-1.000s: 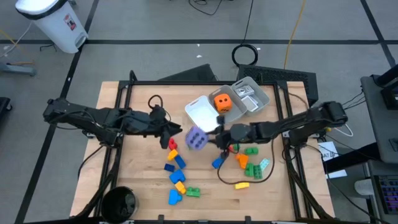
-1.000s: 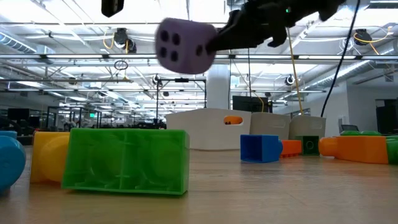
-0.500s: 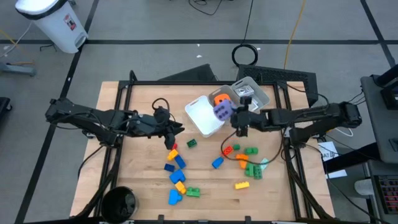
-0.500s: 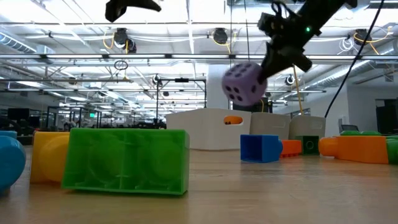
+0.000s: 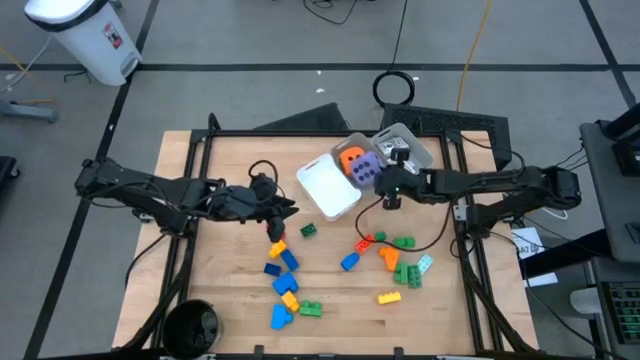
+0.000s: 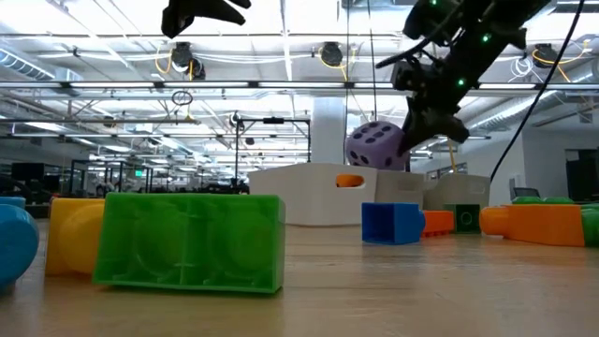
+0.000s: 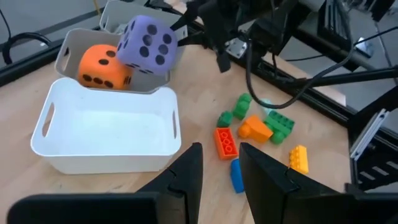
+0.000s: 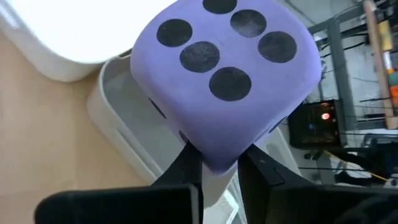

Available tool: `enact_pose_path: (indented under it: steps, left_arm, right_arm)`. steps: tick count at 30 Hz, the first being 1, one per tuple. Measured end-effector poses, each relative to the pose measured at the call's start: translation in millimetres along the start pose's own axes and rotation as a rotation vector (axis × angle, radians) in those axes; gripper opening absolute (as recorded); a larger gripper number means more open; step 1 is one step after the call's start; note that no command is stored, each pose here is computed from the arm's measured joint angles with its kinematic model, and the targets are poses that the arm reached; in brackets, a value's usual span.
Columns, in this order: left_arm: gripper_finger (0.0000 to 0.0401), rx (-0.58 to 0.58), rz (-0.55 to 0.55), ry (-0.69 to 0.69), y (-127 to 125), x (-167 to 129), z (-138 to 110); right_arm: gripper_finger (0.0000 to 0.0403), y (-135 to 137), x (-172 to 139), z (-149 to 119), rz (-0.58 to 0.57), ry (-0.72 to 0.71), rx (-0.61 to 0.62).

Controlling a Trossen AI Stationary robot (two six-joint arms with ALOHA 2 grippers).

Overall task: Pick & Place Toys
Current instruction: Put the purple dice into the left grey bin

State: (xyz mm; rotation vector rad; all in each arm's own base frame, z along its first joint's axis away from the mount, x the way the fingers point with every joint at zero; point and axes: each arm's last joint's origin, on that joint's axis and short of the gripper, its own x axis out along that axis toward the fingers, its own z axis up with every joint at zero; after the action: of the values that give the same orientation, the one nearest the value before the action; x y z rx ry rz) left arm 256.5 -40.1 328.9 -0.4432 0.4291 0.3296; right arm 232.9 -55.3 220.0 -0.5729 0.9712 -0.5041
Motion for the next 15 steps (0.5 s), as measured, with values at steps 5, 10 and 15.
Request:
enact_pose_path:
  steps: [5, 10, 15]
  left_arm:
    - [0.0113, 0.001, 0.002, 0.002, 0, 0, 0]
    - [0.0113, 0.002, 0.002, 0.003, 0, 0, 0]
    - [0.0113, 0.004, 0.002, 0.003, 0, 0, 0]
  right_arm:
    - [0.0025, 3, 1, -1, -0.030, -0.007, -0.053]
    - [0.0025, 9, -2, 0, -0.013, -0.006, -0.086]
    - [0.0024, 13, -7, 0, -0.001, -0.009, -0.096]
